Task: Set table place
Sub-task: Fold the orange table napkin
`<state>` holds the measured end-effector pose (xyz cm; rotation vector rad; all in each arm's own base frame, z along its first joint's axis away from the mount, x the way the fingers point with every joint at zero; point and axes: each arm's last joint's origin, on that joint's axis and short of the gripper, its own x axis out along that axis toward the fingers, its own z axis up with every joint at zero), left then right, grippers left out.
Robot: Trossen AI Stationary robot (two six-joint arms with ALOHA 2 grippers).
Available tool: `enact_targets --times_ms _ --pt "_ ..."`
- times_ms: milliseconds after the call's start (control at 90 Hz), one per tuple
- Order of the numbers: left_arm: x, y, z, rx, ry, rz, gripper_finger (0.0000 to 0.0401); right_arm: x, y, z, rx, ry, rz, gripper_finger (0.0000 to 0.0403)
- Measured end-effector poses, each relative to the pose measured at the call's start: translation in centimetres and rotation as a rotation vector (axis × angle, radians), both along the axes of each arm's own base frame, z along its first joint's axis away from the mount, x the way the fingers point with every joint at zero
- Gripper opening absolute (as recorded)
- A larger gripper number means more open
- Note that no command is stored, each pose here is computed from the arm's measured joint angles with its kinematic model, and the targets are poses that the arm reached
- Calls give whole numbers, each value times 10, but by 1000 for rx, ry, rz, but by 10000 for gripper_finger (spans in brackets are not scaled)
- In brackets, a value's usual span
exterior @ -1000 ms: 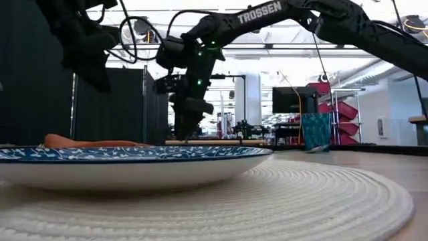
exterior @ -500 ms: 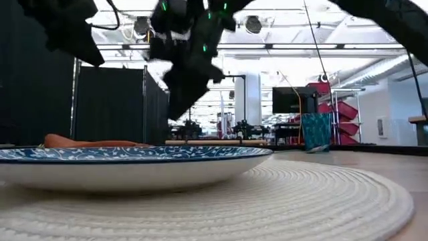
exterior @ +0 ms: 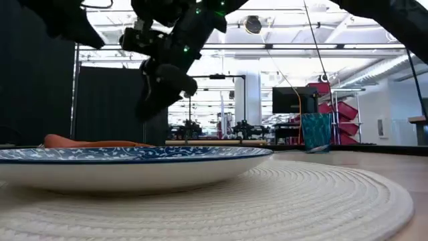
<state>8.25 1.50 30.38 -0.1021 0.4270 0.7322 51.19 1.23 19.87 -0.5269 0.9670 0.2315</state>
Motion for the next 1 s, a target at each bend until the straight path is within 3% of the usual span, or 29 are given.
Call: enact_targets --times_ms 311,567,756,1000 --pt "-27 1 7 5 -124 -7 104 -5 4 -37 42 11 -8 192" --pt "-28 1 6 5 -127 -9 104 -2 6 -35 67 -29 -26 192" --pt "-26 1 2 4 -112 -12 104 1 8 -60 75 16 -28 192" --pt "-26 1 0 6 -99 -13 104 1 9 -62 84 18 -47 184"
